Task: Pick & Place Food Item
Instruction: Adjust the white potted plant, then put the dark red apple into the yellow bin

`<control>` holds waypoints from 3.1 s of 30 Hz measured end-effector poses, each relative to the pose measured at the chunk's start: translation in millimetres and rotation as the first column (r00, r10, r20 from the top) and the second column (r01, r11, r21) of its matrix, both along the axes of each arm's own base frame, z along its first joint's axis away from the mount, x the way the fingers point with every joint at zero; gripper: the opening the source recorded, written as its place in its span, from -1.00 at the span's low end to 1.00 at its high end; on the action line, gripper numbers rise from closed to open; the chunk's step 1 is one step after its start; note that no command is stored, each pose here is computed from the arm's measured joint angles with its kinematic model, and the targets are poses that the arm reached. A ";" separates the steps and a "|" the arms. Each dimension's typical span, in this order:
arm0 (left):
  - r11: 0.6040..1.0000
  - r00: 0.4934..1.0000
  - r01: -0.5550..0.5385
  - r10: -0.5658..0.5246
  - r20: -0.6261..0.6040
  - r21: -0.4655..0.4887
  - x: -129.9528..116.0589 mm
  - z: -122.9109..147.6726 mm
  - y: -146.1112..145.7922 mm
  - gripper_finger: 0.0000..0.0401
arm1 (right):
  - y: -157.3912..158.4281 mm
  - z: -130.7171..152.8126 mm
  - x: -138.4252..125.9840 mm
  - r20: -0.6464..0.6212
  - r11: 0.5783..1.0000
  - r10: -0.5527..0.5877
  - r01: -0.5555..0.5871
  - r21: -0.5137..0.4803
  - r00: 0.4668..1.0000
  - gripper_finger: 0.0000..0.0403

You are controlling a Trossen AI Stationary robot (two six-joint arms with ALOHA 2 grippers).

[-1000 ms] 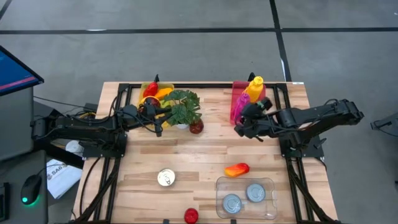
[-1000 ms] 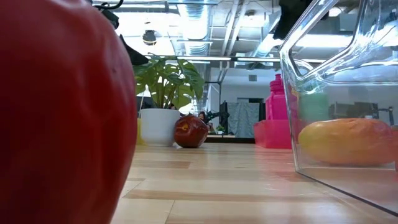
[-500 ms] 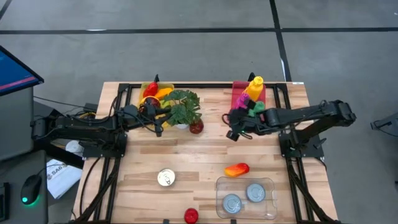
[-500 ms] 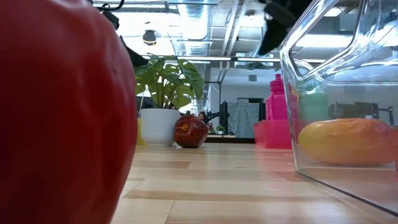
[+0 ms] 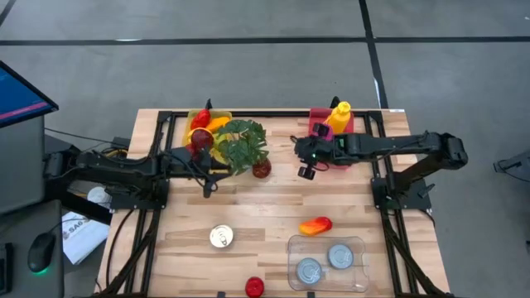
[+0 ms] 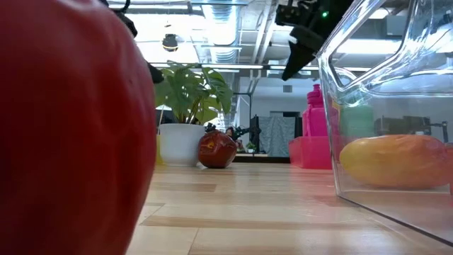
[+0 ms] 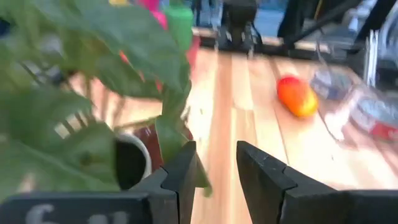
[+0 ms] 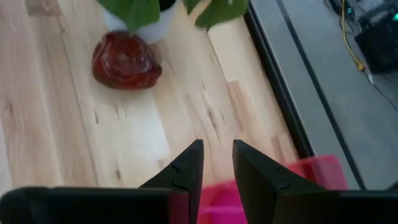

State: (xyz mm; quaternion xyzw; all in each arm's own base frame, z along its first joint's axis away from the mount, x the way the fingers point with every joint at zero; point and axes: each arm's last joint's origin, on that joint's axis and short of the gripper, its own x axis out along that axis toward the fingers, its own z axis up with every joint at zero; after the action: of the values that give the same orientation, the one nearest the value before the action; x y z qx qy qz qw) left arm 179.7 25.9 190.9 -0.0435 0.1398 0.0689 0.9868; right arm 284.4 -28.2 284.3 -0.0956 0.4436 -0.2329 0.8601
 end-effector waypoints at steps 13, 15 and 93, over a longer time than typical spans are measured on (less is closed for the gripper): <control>0.987 0.971 -0.052 0.013 -0.241 -0.154 18.5 -45.5 -3.6 -0.48 | -32.1 6.3 6.6 0.099 0.982 0.158 -0.167 0.090 0.982 -0.69; 0.985 0.967 -0.058 0.015 -0.255 -0.160 20.4 -49.9 -3.3 -0.48 | -34.9 6.3 6.0 0.100 0.983 0.148 -0.157 0.090 0.984 -0.69; 0.957 0.956 -0.273 0.281 -0.087 0.092 80.8 -12.0 6.7 -0.48 | -35.2 -0.6 -2.1 -0.007 0.972 0.196 -0.193 0.137 0.981 -0.69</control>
State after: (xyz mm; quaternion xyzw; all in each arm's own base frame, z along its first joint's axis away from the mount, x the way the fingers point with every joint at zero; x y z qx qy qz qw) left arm 260.5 32.6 178.9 -0.0203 0.1784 0.2143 0.9601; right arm 282.2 -63.4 283.7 -0.0825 0.4556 -0.1159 0.8787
